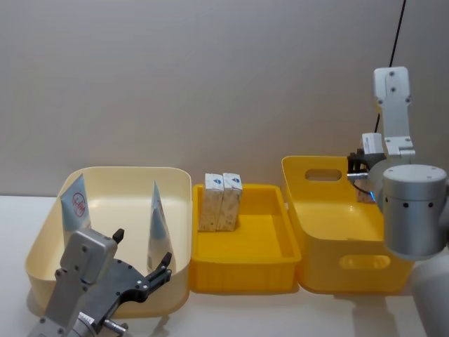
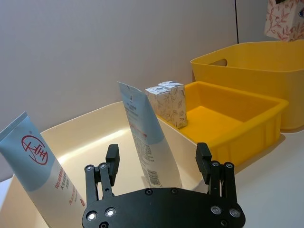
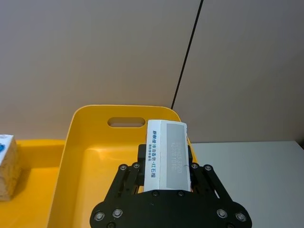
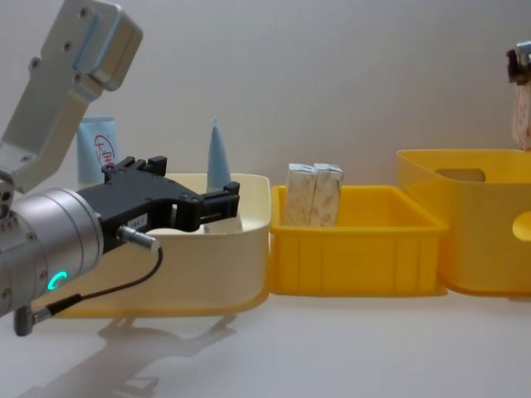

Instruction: Bimanual collaborative sorting of washing and personal care products

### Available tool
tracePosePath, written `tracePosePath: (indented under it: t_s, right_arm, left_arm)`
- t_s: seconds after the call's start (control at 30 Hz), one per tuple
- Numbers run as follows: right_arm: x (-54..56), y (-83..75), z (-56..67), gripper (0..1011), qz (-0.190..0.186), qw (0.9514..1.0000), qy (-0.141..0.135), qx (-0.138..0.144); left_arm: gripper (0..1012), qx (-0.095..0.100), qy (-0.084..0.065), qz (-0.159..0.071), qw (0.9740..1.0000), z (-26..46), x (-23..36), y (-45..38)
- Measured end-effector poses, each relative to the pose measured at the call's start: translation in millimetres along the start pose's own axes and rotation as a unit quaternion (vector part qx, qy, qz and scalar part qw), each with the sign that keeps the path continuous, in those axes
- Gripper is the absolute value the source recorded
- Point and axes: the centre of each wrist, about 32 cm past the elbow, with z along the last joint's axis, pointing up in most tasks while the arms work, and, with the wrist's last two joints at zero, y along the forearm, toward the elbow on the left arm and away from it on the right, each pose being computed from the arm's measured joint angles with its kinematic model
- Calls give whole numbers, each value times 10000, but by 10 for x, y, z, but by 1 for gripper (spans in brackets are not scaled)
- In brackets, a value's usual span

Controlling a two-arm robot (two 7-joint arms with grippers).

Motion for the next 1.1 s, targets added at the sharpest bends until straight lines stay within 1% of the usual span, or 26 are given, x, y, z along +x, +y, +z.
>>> tracePosePath:
  t_s: [0.03, 0.17, 0.37, 0.8, 0.87, 0.9, 0.93, 1.03, 1.07, 1.1]
  right_arm:
    - [4, 38, -9, 395, -21, 10000, -7, -42]
    - [10, 115, -5, 395, -54, 10000, 0, -61]
    - [-12, 219, 31, 395, -34, 10000, 39, -54]
    - [-39, 310, 77, 395, 16, 9999, 79, -66]
    - [-42, 316, 81, 415, 21, 9999, 81, -68]
    - [-44, 320, 85, 457, 25, 9999, 85, -64]
    - [-45, 325, 89, 457, 24, 9999, 86, -60]
    - [-46, 332, 92, 533, 26, 9999, 89, -60]
    - [-46, 336, 94, 591, 27, 9999, 90, -60]
    - [-47, 338, 95, 610, 28, 9999, 91, -60]
  left_arm:
    - [1004, 0, -1, 0, 10000, 0, 0, 0]
    - [1003, 0, 0, 0, 10000, 0, 0, 0]
    - [1003, 0, 0, 0, 10000, 0, 0, 0]
    - [1003, 0, -1, 0, 10000, 0, 0, 0]
    - [1002, 0, 0, 0, 10000, 0, 0, 0]
    - [1003, 0, -1, 0, 10000, 0, 0, 0]
    - [1003, 0, 0, 0, 10000, 0, 0, 0]
    - [1003, 0, 0, 0, 10000, 0, 0, 0]
    - [1003, 0, 0, 0, 10000, 0, 0, 0]
    - [1003, 0, 0, 0, 10000, 0, 0, 0]
